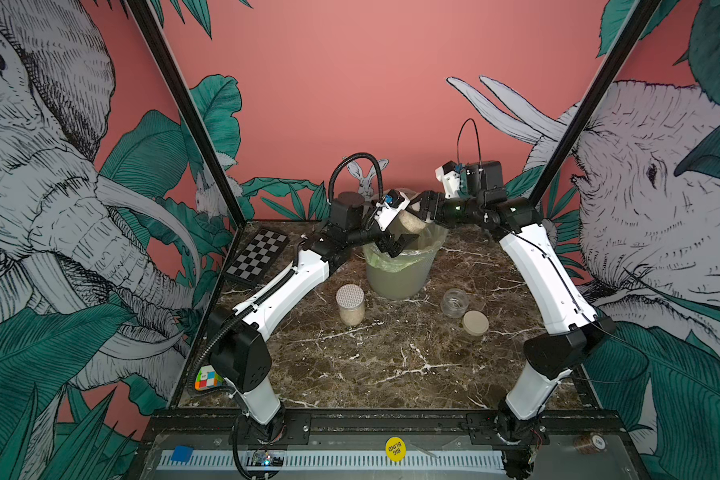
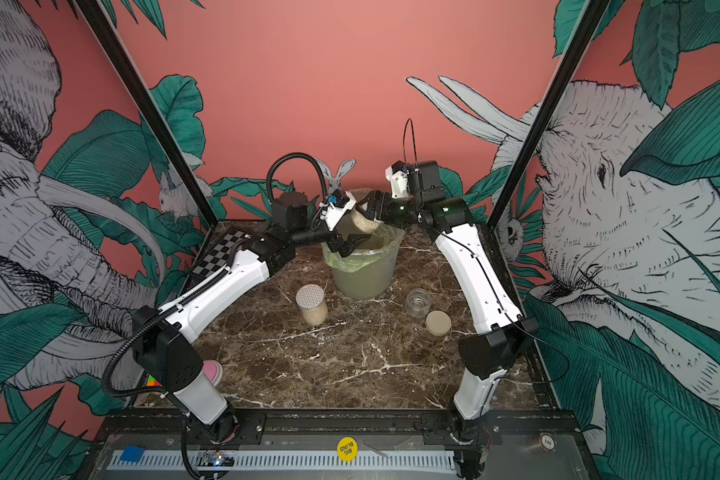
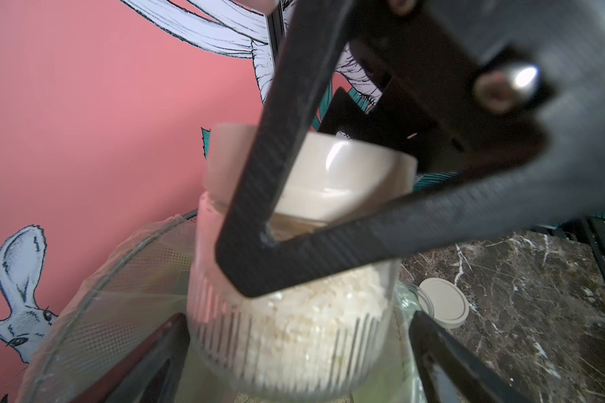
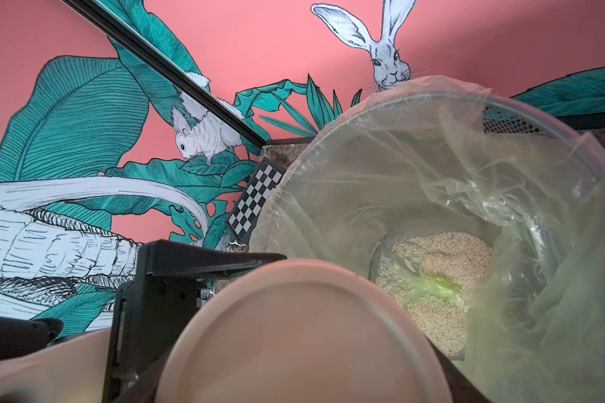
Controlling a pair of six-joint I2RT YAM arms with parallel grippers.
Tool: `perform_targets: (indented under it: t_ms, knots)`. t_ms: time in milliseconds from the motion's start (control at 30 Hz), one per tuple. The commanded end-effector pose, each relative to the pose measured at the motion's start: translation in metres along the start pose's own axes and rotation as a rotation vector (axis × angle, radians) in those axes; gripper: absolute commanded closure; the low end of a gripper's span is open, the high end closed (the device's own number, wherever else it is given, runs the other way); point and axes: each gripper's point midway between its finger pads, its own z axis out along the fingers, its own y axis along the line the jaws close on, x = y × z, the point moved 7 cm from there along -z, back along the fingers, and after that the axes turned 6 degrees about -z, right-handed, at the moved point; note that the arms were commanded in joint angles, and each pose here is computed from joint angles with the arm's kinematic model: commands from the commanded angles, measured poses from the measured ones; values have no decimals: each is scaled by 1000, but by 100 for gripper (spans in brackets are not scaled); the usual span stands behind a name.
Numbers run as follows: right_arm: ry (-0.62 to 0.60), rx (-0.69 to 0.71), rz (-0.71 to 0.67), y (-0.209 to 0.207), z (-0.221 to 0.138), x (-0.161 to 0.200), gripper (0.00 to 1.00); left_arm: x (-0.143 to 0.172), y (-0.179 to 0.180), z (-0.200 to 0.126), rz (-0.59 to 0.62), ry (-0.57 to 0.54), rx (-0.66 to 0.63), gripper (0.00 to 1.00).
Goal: Empty moldy rice from jars
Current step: Pick up the jar from the center of the board.
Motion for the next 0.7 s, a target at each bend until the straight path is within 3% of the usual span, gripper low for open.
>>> perform_targets:
  t_ms: [0, 667]
  knots:
    - [-139, -82, -67, 26, -31, -21, 57, -20, -4, -10, 17, -55, 20, 0]
    - [-101, -130, -45, 28, -35, -2, 59, -24, -15, -15, 1, -88, 91, 0]
